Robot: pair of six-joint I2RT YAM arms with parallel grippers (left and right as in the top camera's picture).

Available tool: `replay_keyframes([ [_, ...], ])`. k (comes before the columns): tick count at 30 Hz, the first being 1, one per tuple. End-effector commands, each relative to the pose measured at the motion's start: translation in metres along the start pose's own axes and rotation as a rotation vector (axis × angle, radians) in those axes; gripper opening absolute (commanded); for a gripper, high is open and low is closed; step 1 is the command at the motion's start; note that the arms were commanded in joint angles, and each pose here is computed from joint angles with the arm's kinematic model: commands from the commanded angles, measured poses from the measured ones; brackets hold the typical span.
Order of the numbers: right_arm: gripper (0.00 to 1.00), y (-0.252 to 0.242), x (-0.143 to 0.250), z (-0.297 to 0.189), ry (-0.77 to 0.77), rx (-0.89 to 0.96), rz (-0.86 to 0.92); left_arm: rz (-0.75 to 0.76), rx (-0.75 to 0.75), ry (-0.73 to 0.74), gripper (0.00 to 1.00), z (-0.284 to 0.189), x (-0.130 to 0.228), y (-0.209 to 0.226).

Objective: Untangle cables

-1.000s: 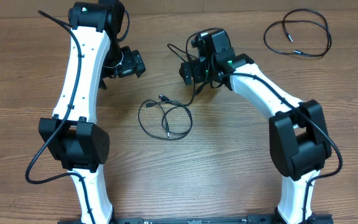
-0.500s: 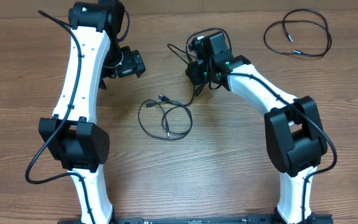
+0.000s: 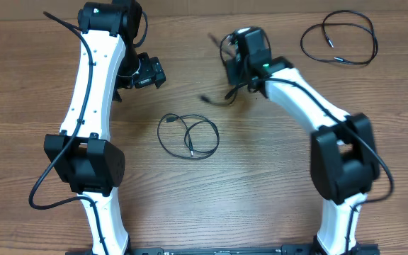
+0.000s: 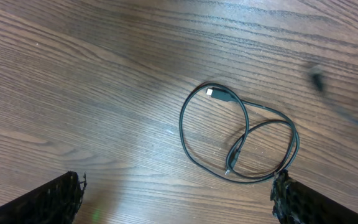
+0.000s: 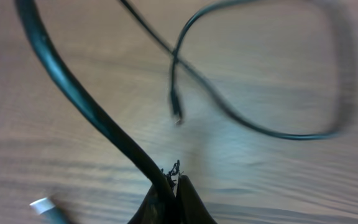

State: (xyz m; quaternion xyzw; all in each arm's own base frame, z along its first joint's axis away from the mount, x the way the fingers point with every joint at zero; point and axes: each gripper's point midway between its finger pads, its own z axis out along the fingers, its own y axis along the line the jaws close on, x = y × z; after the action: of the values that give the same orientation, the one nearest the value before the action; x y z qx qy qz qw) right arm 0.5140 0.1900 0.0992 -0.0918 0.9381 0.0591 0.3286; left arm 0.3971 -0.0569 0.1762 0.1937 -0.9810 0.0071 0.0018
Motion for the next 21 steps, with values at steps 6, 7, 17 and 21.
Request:
replay_keyframes([
  [6, 0.04, -0.093, -0.088, -0.143, -0.283, 0.196, 0.179, -0.022, -0.005, 0.017, 1.00, 0.005, 0.002, -0.001],
  [7, 0.04, -0.105, -0.087, -0.153, -0.288, 0.211, 0.210, -0.022, -0.005, 0.017, 1.00, 0.005, 0.002, -0.001],
  [17, 0.04, -0.211, -0.072, -0.245, -0.361, 0.370, 0.436, -0.022, -0.005, 0.017, 0.99, 0.005, 0.002, -0.001],
  [21, 0.04, -0.227, -0.072, -0.274, -0.421, 0.395, 0.495, -0.022, -0.005, 0.017, 1.00, 0.005, 0.002, -0.001],
])
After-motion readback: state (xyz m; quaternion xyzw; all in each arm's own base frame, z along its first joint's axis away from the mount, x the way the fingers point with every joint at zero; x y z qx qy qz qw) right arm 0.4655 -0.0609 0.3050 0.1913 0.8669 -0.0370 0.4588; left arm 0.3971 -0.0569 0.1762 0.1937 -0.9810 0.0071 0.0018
